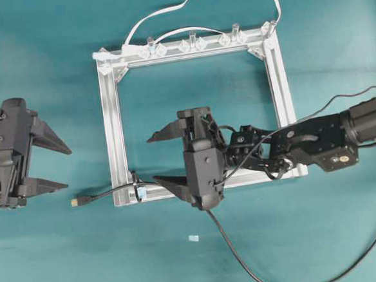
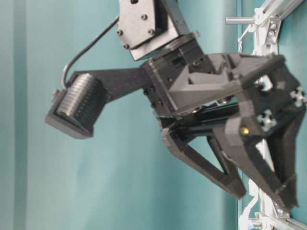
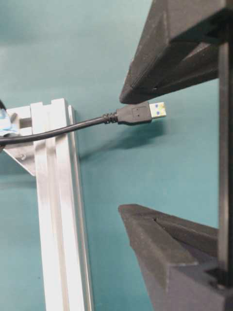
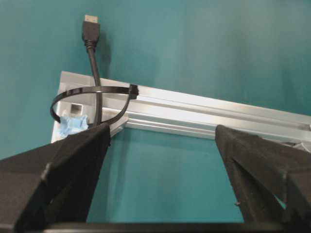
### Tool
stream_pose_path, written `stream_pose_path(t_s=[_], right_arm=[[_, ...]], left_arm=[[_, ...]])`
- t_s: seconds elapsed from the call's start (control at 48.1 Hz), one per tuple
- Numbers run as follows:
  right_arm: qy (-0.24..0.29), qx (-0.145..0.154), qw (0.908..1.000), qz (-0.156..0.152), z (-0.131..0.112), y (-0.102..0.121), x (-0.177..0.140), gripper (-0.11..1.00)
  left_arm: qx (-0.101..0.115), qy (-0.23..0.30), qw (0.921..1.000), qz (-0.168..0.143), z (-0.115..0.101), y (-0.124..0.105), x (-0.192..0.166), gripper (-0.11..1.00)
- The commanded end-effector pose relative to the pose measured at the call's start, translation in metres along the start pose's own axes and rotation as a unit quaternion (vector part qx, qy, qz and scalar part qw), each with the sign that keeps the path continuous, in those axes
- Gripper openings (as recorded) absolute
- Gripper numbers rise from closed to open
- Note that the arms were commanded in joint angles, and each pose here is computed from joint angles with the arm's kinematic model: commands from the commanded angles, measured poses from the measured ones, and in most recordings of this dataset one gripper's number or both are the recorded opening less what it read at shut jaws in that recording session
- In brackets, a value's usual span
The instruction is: Insert the wire through the string loop located on the left side.
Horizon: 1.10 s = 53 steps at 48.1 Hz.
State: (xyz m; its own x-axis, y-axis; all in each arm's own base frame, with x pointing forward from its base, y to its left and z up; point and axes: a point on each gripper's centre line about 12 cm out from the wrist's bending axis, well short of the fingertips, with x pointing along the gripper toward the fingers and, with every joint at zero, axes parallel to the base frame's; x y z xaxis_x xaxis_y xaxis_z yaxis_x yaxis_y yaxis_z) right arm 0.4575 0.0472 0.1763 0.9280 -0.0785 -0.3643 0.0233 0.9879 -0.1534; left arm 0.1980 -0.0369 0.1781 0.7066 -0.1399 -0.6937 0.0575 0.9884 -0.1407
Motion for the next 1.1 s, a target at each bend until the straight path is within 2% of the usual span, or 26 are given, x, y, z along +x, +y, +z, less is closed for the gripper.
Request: stream_pose_path(t_s=[0.0,0.312,1.08], right_arm=[[-0.028,0.006,0.9995,-0.009,0.021,-0.009,-0.009,0.95],[-0.028,0.009,0.9994,-0.017,0.021,-0.018,-0.012,0.95],[-0.023,0.009,0.9995,-0.019,0.017,-0.02,-0.013,0.95]], left_arm=[[0.003,-0.011,0.9999,0.002,0.005,0.001,-0.002,0.83],[-0.004,-0.024,0.9997,0.007,0.005,0.005,-0.008,0.83],[-0.008,-0.026,0.9996,0.011,0.002,0.008,-0.009,0.83]])
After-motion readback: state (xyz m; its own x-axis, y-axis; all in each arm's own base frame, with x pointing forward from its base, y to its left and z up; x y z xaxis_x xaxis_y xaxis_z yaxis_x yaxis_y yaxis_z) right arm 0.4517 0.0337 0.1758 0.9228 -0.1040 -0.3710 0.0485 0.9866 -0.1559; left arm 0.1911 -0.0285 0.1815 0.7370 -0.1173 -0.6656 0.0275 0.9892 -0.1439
